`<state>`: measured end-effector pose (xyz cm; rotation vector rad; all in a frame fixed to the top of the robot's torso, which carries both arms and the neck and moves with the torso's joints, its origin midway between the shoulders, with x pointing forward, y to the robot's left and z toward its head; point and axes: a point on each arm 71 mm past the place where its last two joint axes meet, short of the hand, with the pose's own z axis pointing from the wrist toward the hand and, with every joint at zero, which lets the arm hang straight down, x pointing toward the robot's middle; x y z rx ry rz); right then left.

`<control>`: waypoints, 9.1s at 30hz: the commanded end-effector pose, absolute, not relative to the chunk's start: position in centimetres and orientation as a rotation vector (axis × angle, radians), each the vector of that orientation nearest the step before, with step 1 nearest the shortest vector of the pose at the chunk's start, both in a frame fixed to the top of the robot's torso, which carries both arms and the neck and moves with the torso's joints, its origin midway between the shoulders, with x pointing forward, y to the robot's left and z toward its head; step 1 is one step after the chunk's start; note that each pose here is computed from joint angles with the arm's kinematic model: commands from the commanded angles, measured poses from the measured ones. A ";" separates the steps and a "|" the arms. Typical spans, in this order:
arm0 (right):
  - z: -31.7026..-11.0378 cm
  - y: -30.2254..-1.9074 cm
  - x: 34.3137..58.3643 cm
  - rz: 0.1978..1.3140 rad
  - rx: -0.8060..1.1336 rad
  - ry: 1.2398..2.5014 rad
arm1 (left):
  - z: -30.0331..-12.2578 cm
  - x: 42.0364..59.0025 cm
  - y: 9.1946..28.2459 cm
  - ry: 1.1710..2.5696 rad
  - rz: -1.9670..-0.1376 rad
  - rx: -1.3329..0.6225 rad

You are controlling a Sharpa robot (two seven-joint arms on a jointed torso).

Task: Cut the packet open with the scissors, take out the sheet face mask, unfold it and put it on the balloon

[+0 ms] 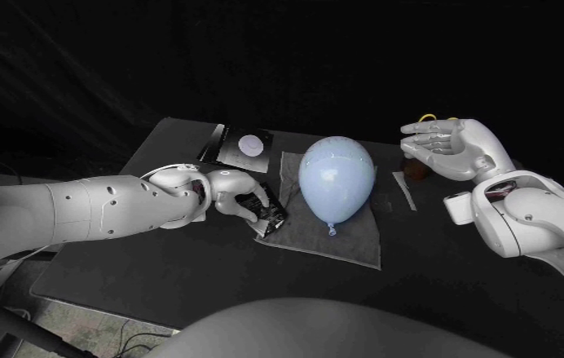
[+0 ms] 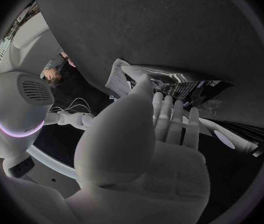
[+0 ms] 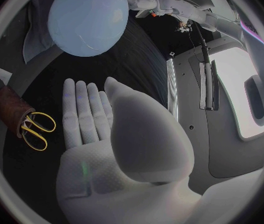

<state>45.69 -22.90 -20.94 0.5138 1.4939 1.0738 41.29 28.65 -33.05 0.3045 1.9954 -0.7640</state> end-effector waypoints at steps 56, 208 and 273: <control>-21.3 -22.9 45.9 1.079 0.520 1.520 | -33.2 39.8 31.0 1.990 -0.664 0.363; -21.7 -22.6 45.9 1.110 0.547 1.552 | -34.4 39.5 29.3 2.038 -0.583 0.408; -15.1 -14.2 48.9 1.045 0.392 1.858 | -25.2 46.4 27.0 1.582 -1.372 -0.886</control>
